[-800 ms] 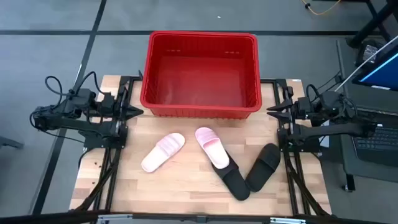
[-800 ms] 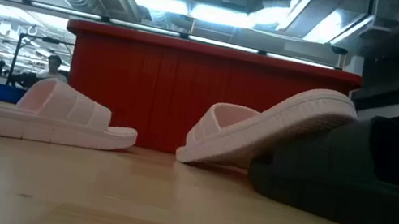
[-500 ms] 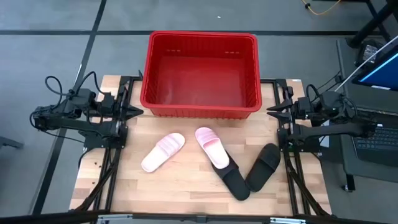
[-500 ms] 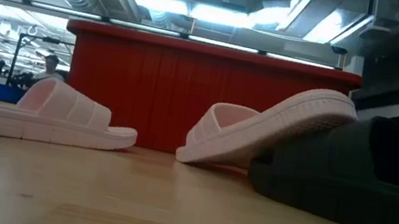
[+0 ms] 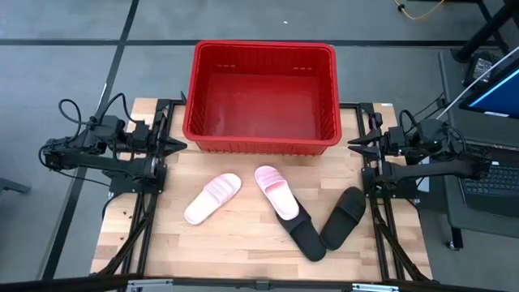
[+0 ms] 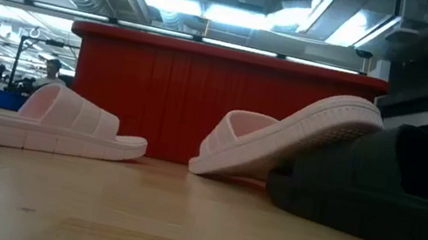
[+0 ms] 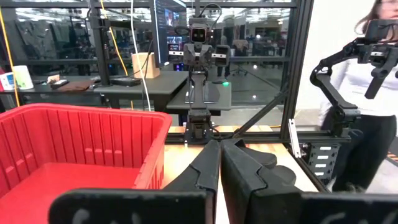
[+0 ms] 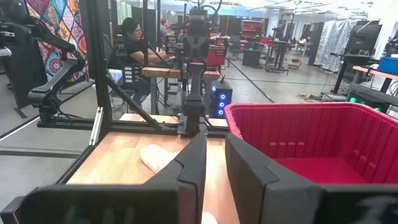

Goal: Pick and place slides into bin

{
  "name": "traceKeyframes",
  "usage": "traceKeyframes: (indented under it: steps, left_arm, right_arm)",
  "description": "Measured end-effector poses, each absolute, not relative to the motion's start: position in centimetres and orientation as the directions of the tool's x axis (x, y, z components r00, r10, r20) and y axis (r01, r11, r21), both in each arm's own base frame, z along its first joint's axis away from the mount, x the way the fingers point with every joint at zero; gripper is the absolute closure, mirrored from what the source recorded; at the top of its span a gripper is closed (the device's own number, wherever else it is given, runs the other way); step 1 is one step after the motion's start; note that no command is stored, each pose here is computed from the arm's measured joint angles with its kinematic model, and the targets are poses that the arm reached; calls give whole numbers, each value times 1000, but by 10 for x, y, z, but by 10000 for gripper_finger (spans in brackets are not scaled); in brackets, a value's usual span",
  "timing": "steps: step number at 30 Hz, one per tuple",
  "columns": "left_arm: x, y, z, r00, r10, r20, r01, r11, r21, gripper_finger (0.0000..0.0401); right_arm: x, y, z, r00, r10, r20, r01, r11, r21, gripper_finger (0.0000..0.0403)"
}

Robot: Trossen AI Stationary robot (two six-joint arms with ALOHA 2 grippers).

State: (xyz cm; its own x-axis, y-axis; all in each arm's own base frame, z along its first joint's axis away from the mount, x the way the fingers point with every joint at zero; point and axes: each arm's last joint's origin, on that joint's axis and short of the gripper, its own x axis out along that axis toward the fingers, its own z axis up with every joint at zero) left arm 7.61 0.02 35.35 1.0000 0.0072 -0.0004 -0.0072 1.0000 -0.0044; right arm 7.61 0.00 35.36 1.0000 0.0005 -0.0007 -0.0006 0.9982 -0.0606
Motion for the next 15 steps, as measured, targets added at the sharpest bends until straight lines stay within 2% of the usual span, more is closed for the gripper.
traceKeyframes:
  steps: [15]
  left_arm:
    - [76, 0, 353, 1000, 7, 0, -7, 1000, -4, 392]
  right_arm:
    - [76, 0, 354, 1000, 1, 0, -1, 998, -61, 339]
